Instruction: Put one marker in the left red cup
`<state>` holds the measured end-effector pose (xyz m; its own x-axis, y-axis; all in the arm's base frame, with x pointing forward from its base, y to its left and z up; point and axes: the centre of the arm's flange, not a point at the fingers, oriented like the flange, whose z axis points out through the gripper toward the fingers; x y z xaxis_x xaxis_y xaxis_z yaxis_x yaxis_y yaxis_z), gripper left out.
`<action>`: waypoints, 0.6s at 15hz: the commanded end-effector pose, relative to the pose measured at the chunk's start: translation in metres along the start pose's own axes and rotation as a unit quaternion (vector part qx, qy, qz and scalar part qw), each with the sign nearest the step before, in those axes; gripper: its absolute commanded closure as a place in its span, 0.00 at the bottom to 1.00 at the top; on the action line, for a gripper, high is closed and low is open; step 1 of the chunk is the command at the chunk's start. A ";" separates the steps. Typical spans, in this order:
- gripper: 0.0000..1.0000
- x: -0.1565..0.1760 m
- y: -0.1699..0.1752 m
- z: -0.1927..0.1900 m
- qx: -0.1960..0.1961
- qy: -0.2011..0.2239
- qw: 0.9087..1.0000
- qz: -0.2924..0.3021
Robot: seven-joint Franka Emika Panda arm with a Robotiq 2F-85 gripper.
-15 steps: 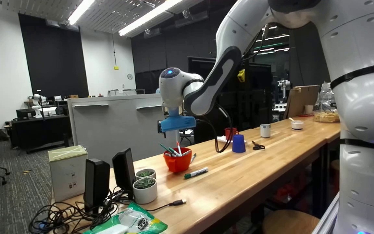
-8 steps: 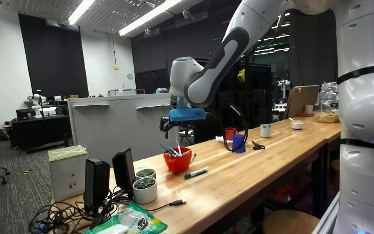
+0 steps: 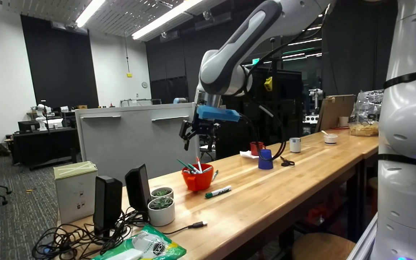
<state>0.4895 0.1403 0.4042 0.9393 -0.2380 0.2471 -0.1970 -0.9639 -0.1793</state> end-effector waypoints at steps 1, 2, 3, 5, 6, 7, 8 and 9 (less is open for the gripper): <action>0.00 -0.012 0.026 -0.047 0.005 -0.005 1.000 0.028; 0.00 -0.012 0.033 -0.054 0.001 -0.005 0.999 0.034; 0.00 -0.012 0.038 -0.061 -0.003 -0.004 0.999 0.039; 0.00 -0.013 0.048 -0.071 -0.020 -0.007 0.999 0.044; 0.00 -0.014 0.053 -0.074 -0.028 -0.013 0.999 0.044; 0.00 -0.015 0.058 -0.078 -0.033 -0.019 0.998 0.044; 0.00 -0.015 0.063 -0.081 -0.036 -0.026 0.998 0.044; 0.00 -0.017 0.066 -0.085 -0.037 -0.034 0.998 0.042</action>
<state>0.4555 0.0817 0.4571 0.9267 -0.3236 0.1910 -0.2980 -0.9425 -0.1510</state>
